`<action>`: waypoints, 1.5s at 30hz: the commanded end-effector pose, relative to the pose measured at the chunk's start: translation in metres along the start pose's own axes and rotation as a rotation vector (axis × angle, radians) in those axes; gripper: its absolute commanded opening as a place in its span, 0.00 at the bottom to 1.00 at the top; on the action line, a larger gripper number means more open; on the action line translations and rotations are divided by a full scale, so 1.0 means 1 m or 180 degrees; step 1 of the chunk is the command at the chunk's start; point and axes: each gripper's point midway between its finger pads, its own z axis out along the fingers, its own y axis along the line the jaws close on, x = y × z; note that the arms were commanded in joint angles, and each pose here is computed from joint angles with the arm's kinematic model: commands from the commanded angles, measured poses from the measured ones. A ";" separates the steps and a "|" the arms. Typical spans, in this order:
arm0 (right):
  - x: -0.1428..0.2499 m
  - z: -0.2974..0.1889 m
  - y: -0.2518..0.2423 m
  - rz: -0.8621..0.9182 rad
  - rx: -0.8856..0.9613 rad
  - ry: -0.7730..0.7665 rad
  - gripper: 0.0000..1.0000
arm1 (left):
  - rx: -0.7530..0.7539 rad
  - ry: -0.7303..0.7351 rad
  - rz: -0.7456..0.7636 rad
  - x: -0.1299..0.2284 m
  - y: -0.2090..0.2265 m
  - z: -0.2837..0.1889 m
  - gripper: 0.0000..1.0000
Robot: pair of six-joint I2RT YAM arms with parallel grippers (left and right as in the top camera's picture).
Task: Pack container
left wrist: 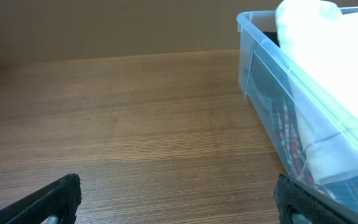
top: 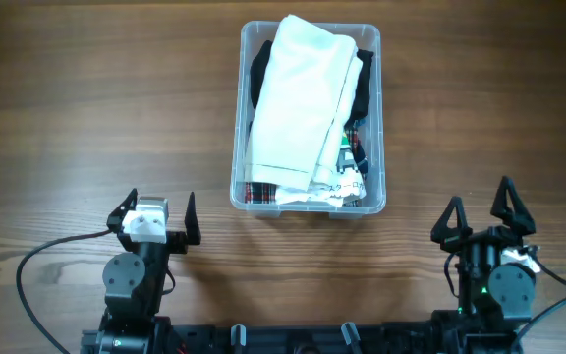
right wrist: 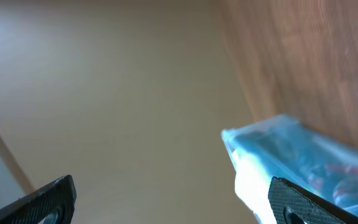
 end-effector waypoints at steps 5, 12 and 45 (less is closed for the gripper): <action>0.027 -0.004 0.056 -0.2725 -0.1402 -0.0047 1.00 | -0.0049 0.0025 0.0035 0.004 0.003 0.001 1.00; 0.077 -0.012 0.025 -0.6323 -0.2120 0.0150 1.00 | -0.0049 0.0025 0.0035 0.004 0.003 0.001 1.00; 0.057 0.006 -0.042 -0.7609 -0.1533 0.0715 1.00 | -0.0049 0.0025 0.0035 0.004 0.003 0.001 1.00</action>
